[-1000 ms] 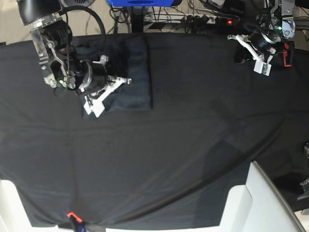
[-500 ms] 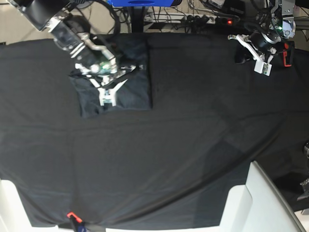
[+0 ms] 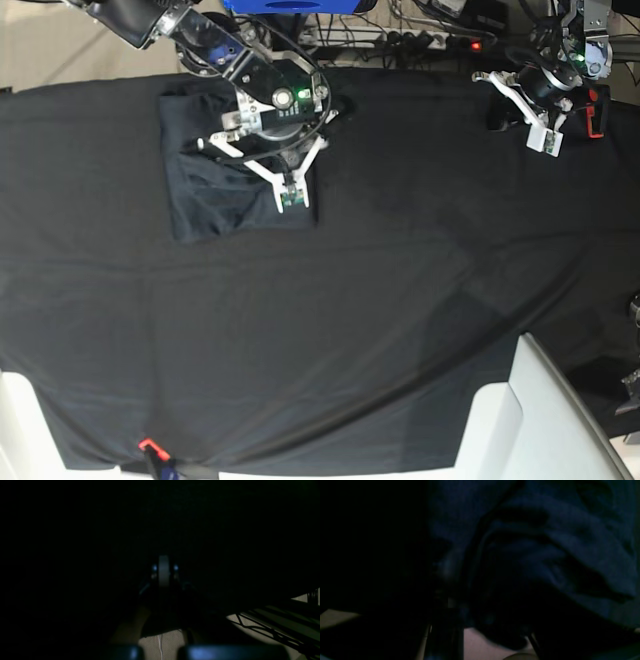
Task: Fold the T-shirt properly
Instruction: 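Grasp the folded stack's edge with the right gripper and lift it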
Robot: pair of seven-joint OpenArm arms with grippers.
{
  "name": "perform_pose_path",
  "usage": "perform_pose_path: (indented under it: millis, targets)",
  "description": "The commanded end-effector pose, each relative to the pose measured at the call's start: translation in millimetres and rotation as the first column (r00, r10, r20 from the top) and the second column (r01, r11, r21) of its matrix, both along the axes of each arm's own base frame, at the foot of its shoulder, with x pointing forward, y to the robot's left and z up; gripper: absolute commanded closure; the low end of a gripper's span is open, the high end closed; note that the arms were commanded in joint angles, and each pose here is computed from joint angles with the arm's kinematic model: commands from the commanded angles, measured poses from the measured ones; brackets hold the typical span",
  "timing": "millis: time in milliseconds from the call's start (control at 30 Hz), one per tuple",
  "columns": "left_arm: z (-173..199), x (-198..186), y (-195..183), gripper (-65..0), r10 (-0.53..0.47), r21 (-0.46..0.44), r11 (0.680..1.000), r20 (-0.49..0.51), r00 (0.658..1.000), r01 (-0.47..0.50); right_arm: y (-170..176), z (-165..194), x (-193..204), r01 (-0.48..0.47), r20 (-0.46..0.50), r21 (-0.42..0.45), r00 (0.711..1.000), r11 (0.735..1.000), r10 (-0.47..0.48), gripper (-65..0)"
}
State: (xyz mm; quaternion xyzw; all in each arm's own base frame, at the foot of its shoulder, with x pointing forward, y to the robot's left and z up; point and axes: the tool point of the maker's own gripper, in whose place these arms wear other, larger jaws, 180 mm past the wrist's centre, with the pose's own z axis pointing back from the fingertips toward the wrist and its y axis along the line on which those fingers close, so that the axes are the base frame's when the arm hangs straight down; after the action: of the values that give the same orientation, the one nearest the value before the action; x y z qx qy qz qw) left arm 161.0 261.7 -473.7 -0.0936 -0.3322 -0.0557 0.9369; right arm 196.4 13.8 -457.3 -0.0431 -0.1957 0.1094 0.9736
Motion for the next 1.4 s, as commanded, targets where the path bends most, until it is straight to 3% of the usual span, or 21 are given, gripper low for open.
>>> perform_pose_path:
  millis: [0,67,267,533,767,833,900,1000,1067,1167,1300,1367]
  targets:
    - [9.0,7.1,4.8,0.0,0.0,0.004,1.0,0.036,0.999,-0.001,4.7,9.9,10.3,0.002,0.044,0.017,0.999,1.0,-0.003,-36.6]
    - [9.0,7.1,4.8,0.0,0.0,0.004,1.0,0.036,0.999,-0.001,5.2,10.1,10.7,0.002,0.046,0.02,0.999,1.0,-0.003,-40.8]
    - [9.3,7.8,4.8,0.0,0.0,0.004,1.0,0.037,0.999,-0.001,16.3,13.3,10.4,0.001,0.045,0.044,0.999,0.999,-0.003,-41.1]
    - [8.9,7.4,5.0,0.0,0.001,0.004,1.0,0.036,0.999,-0.001,53.5,20.8,-1.8,-0.108,0.034,0.101,0.994,0.989,0.105,-41.1]
    - [8.9,8.2,5.9,0.0,0.002,0.005,1.0,0.036,0.999,-0.002,88.6,35.6,-13.8,-0.249,0.041,0.179,0.968,0.952,0.246,-41.1]
    - [10.0,9.3,5.3,0.0,0.0,0.005,1.0,0.04,0.999,0.0,86.3,51.2,-7.9,-0.284,0.092,0.197,0.958,0.938,0.271,-40.1]
    - [10.2,9.4,5.9,0.0,-0.001,0.007,1.0,0.04,0.999,0.001,74.9,72.6,0.9,-0.29,0.154,0.215,0.953,0.933,0.261,-34.8]
    - [9.1,8.2,7.6,0.0,0.0,0.009,1.0,0.035,0.999,-0.001,30.9,100.7,26.7,-0.198,0.224,0.231,0.964,0.953,0.146,-20.9]
    - [8.9,8.0,8.3,0.0,0.002,0.01,1.0,0.034,0.999,-0.003,-7.5,95.9,37.4,-0.059,0.192,0.222,0.981,0.973,0.015,-11.0]
    - [9.7,8.7,7.9,0.0,0.001,0.01,1.0,0.037,0.999,-0.001,-63.8,77.2,44.3,0.138,0.144,0.18,0.976,0.974,-0.165,-1.2]
    - [11.5,12.2,7.6,0.0,-0.001,0.01,1.0,0.046,0.999,0.0,-101.3,60.5,39.8,0.248,0.133,0.135,0.955,0.959,-0.266,-0.8]
    - [12.5,17.6,6.4,0.0,0.001,0.006,1.0,0.056,0.998,-0.001,-114.8,54.1,34.4,0.257,0.141,0.106,0.952,0.961,-0.27,-0.8]
